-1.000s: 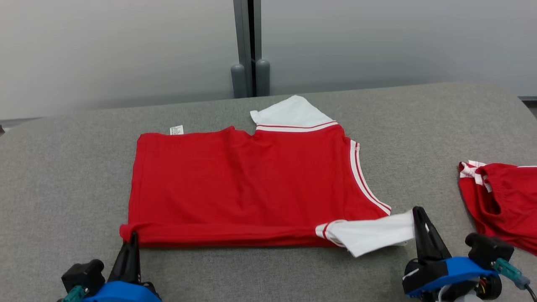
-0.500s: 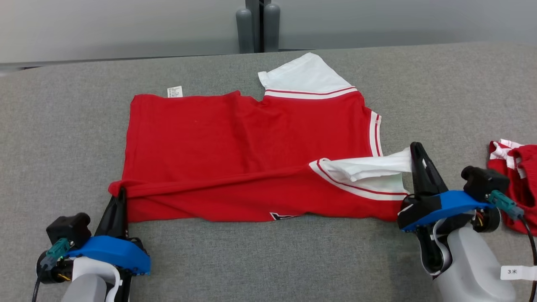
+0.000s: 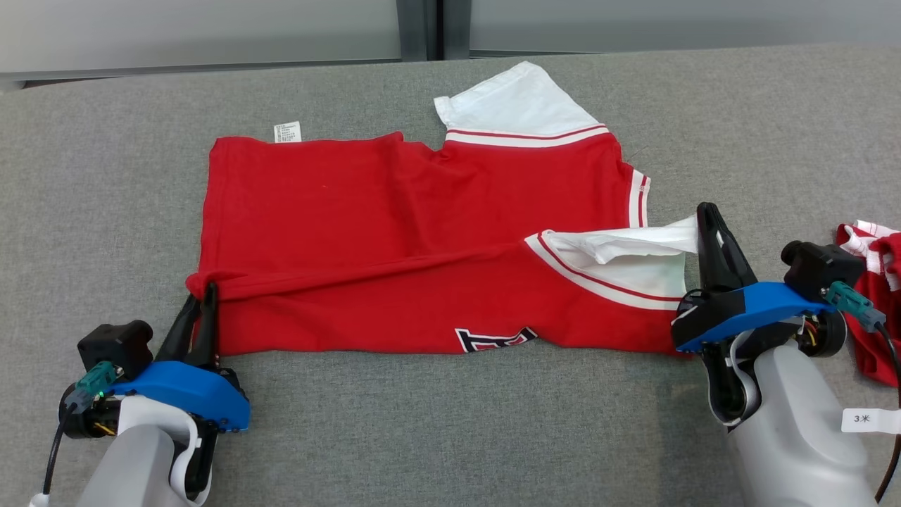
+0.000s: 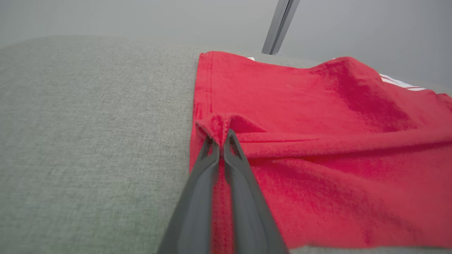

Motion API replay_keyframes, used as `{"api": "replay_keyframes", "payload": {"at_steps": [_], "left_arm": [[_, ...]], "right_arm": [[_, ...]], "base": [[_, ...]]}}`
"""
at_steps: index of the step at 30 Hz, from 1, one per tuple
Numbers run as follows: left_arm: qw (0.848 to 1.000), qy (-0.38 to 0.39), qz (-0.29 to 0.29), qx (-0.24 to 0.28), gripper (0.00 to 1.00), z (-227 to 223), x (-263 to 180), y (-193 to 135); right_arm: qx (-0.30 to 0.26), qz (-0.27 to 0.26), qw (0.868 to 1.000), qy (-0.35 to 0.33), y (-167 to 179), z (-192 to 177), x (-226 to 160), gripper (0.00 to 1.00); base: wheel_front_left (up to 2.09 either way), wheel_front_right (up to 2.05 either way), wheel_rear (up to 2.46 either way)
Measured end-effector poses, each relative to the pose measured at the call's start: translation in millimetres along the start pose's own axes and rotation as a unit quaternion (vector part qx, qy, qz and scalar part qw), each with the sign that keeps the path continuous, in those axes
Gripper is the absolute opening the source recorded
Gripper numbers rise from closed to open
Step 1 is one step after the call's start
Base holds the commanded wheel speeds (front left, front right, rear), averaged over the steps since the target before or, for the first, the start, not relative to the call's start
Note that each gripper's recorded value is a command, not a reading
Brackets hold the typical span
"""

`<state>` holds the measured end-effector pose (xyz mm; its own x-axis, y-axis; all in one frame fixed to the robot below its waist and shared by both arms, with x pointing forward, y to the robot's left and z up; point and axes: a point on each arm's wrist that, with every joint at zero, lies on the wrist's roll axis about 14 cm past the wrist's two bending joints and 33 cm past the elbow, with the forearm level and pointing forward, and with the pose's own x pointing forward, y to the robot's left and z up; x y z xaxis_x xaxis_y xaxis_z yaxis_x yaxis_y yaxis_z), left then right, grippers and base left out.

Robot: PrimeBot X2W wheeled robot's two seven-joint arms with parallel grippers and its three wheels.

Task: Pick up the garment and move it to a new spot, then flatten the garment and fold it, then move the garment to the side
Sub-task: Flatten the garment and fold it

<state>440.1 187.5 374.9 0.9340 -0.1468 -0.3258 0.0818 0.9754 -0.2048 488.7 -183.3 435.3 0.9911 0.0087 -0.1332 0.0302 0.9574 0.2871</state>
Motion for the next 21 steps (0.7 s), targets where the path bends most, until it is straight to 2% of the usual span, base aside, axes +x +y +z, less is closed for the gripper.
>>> {"api": "replay_keyframes", "payload": {"at_steps": [1, 2, 6, 13, 21], "left_arm": [[1.0, 0.0, 0.001, -0.004, 1.0, -0.4, -0.2, -0.1], [1.0, -0.001, 0.003, -0.009, 1.0, 0.3, -1.0, 1.0], [0.999, 0.0, 0.016, -0.03, 1.0, -6.0, -13.6, 2.9], [0.998, 0.023, 0.021, -0.053, 1.0, -28.4, -31.3, -4.1], [0.997, 0.052, 0.021, -0.047, 1.0, -45.0, -30.9, -2.3]], "right_arm": [[0.007, 0.0, 1.0, -0.001, 0.6, 0.6, -0.1, 0.77], [0.005, 0.002, 1.0, -0.006, 1.8, 4.0, 0.2, 1.0], [0.009, 0.0, 0.999, -0.034, 0.6, 22.9, -3.7, 1.0], [0.012, -0.009, 0.999, -0.042, -7.0, 23.9, -24.6, 1.0], [0.01, -0.042, 0.999, -0.017, -31.8, 0.7, -57.1, 1.0]], "base": [[0.0, 0.0, 0.0], [0.0, 0.0, 0.0], [0.0, 0.0, 0.0], [0.0, 0.0, 0.0], [0.0, 0.0, 0.0]]}}
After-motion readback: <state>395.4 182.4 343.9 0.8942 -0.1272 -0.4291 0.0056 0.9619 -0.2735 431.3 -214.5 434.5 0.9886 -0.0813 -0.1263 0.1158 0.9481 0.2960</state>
